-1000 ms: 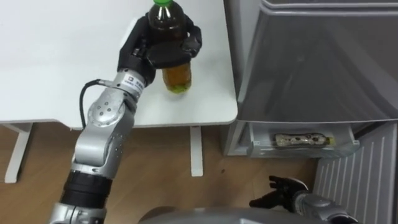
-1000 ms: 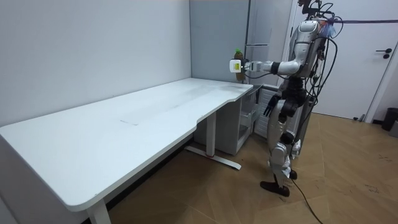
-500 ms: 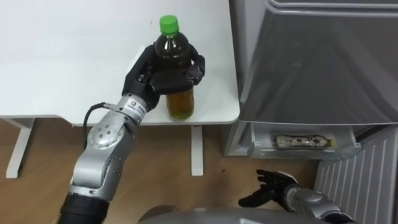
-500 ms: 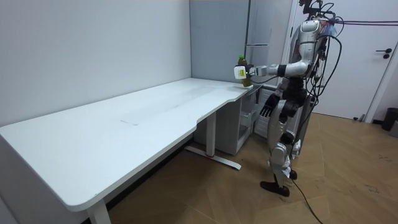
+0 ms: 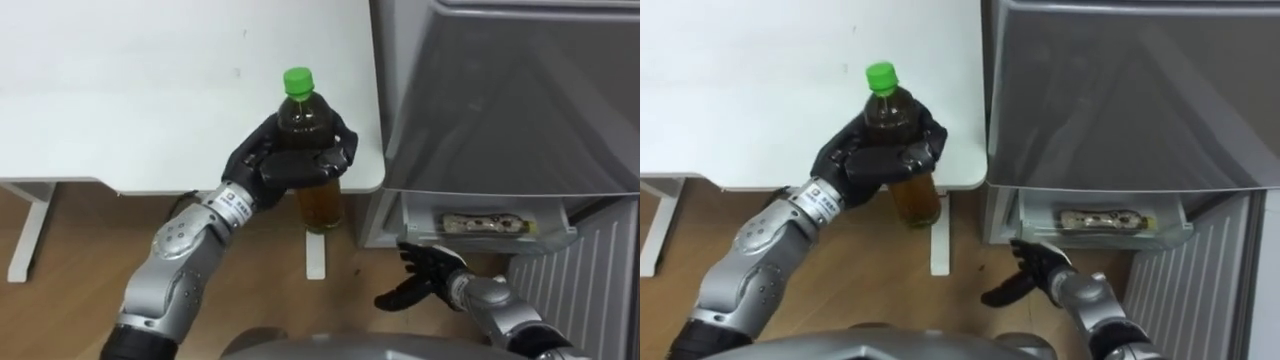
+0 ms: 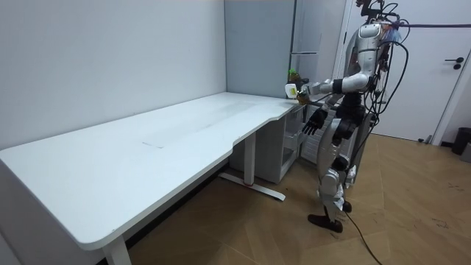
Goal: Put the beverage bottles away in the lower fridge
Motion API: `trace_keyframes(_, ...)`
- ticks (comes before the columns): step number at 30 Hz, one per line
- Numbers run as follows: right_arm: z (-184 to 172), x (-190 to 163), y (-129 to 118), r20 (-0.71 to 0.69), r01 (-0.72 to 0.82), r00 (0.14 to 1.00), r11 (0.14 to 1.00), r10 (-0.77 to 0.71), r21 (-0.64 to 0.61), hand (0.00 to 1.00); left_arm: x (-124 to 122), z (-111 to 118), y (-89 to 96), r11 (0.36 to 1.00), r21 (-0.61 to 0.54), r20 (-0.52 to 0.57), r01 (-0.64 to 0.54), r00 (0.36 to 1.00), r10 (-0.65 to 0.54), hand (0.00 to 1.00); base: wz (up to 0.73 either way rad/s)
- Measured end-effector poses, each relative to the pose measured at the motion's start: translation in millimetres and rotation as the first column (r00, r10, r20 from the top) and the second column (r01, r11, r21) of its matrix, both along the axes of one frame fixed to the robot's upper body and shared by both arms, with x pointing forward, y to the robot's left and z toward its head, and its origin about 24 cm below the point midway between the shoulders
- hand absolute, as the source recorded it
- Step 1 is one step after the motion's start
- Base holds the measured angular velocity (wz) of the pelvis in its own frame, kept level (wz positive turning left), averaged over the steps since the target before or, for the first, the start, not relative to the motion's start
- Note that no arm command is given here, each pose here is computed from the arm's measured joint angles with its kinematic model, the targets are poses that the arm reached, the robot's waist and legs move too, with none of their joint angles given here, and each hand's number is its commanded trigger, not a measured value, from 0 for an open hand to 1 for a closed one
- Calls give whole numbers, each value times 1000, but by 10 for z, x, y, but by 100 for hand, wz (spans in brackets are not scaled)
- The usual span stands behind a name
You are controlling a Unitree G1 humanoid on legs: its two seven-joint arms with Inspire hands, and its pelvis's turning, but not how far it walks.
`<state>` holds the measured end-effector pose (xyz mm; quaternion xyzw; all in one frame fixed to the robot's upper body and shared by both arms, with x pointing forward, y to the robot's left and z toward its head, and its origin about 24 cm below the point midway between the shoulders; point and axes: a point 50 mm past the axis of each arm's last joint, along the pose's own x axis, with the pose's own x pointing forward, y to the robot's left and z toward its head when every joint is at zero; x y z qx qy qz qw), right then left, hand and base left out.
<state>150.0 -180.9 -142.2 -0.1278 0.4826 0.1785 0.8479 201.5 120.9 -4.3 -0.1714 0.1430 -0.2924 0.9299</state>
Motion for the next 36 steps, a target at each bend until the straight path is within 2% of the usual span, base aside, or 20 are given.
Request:
trace_keyframes(9, 24, 30, 31, 8, -18, 1000, 1000, 18, 24, 0, -124, -73, -10, 998, -9, -31, 64, 997, -64, 100, 0)
trace_keyframes(17, 202, 98, 246, 74, -147, 988, 965, 134, 217, 0, -149, -75, 16, 992, -10, -28, 127, 991, -128, 100, 0)
trace_keyframes(24, 289, 139, 322, 90, -238, 971, 926, 221, 291, 0, -159, -76, 30, 988, 3, -24, 153, 988, -153, 100, 0)
trace_keyframes(32, 315, 103, 451, 81, -324, 945, 878, 316, 353, 0, -168, -91, 25, 983, 48, -21, 176, 984, -175, 100, 0)
trace_keyframes(36, 343, 111, 483, 90, -332, 942, 859, 323, 390, 0, -185, -113, -1, 971, 109, -20, 211, 978, -210, 100, 2)
